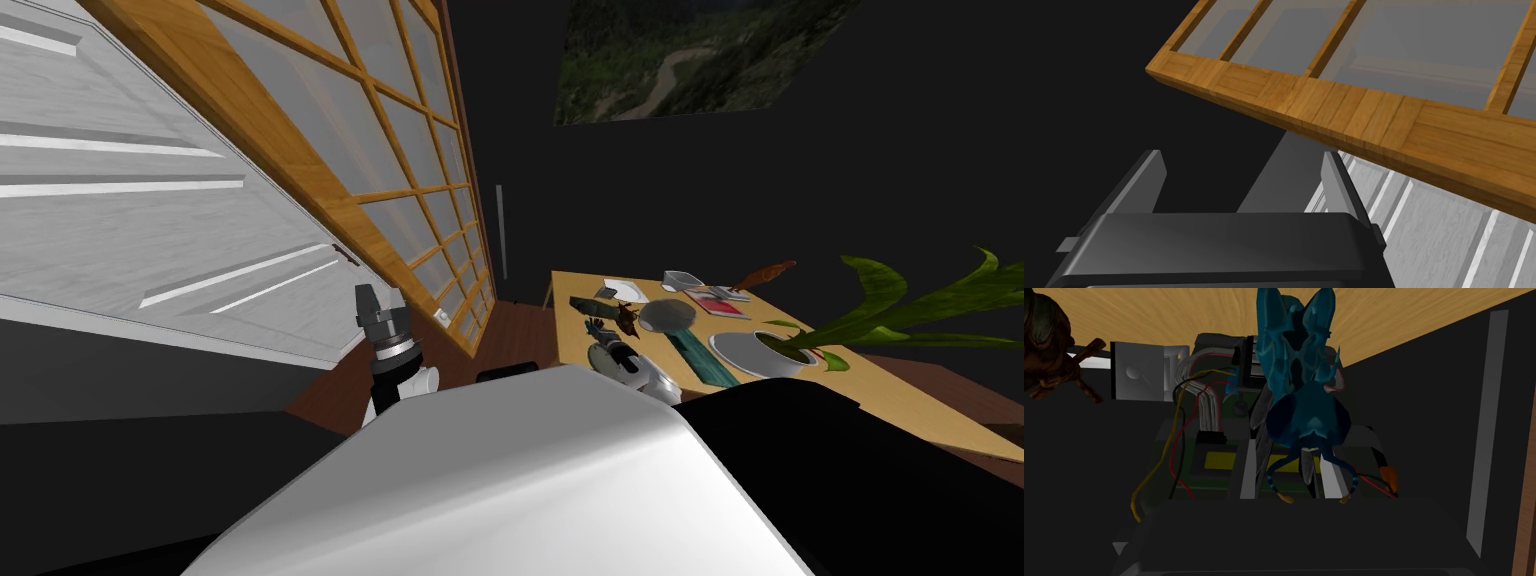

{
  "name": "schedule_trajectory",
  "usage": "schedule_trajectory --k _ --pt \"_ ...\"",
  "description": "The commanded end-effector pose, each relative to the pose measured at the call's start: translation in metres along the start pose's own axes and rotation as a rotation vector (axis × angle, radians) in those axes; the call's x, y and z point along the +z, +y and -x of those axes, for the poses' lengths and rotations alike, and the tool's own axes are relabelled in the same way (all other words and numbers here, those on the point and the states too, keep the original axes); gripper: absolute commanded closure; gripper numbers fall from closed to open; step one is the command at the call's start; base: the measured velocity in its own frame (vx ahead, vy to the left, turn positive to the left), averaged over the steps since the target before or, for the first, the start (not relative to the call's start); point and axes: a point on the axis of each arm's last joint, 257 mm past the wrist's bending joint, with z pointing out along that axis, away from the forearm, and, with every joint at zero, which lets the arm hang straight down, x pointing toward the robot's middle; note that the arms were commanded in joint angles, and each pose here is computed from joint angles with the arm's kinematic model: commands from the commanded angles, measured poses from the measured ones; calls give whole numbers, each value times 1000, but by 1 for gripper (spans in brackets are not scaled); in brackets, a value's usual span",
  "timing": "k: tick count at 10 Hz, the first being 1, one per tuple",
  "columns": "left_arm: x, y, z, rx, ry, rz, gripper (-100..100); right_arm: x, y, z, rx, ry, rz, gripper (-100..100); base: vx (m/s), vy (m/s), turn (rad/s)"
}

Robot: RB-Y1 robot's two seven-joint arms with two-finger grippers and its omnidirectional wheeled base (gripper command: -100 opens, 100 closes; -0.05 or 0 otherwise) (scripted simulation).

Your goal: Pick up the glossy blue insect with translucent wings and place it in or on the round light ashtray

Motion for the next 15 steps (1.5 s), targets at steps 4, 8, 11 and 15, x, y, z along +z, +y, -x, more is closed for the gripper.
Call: schedule_trajectory --k 4,8,11,15 --pt "0 0 0 0 0 0 0 7 -30 92 -86 -140 -7 100 -88 49 38" --pt "0 0 0 0 0 0 0 2 -45 168 -191 -249 -5 100 -82 33 17" --pt "0 0 0 0 0 0 0 -7 -53 151 -205 -213 -11 100 -74 20 -143" --pt "0 0 0 0 0 0 0 -20 -44 79 -157 -99 -5 100 -8 28 -156"
